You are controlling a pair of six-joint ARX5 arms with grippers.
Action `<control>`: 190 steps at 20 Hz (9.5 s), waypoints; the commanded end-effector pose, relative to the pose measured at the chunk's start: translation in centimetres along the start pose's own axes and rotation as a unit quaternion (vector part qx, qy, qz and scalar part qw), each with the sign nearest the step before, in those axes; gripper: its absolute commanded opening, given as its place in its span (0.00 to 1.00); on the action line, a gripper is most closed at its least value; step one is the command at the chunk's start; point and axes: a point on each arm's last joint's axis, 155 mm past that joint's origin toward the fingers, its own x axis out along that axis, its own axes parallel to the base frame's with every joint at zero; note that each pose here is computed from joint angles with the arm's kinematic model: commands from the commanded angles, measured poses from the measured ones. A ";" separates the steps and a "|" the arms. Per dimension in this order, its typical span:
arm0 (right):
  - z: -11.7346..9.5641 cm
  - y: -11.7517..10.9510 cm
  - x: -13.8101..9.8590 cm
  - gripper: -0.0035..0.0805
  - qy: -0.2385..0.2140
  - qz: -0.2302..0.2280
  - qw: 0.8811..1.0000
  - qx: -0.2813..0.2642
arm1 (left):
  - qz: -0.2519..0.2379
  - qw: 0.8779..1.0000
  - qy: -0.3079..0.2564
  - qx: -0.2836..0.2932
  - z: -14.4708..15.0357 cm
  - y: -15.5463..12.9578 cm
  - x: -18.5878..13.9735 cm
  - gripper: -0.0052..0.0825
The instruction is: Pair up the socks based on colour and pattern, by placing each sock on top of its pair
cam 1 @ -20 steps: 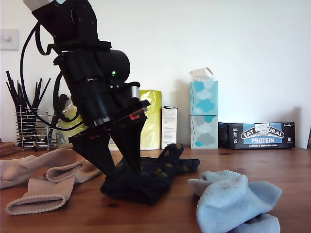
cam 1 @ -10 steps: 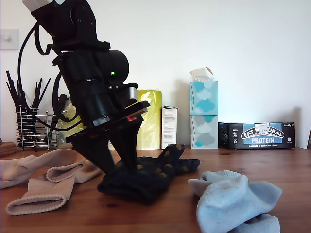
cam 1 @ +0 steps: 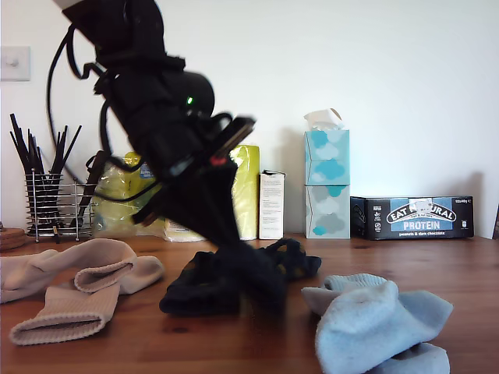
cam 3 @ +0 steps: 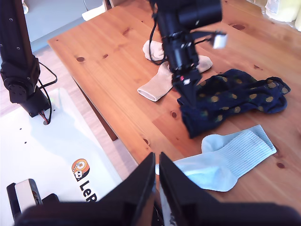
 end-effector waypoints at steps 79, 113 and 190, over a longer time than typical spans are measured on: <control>-0.3 -0.8 1.9 0.03 0.038 0.008 0.999 -0.008 | 0.358 0.915 -0.182 0.043 13.5 8.9 -18.9 0.03; -0.2 -0.3 1.9 0.03 0.036 0.022 0.999 -0.011 | 0.321 0.919 -0.226 0.023 16.7 5.7 -18.1 0.03; -1.8 1.0 1.6 0.03 0.064 0.044 0.996 -0.048 | 0.181 0.977 0.117 -0.004 -2.4 5.0 2.9 0.03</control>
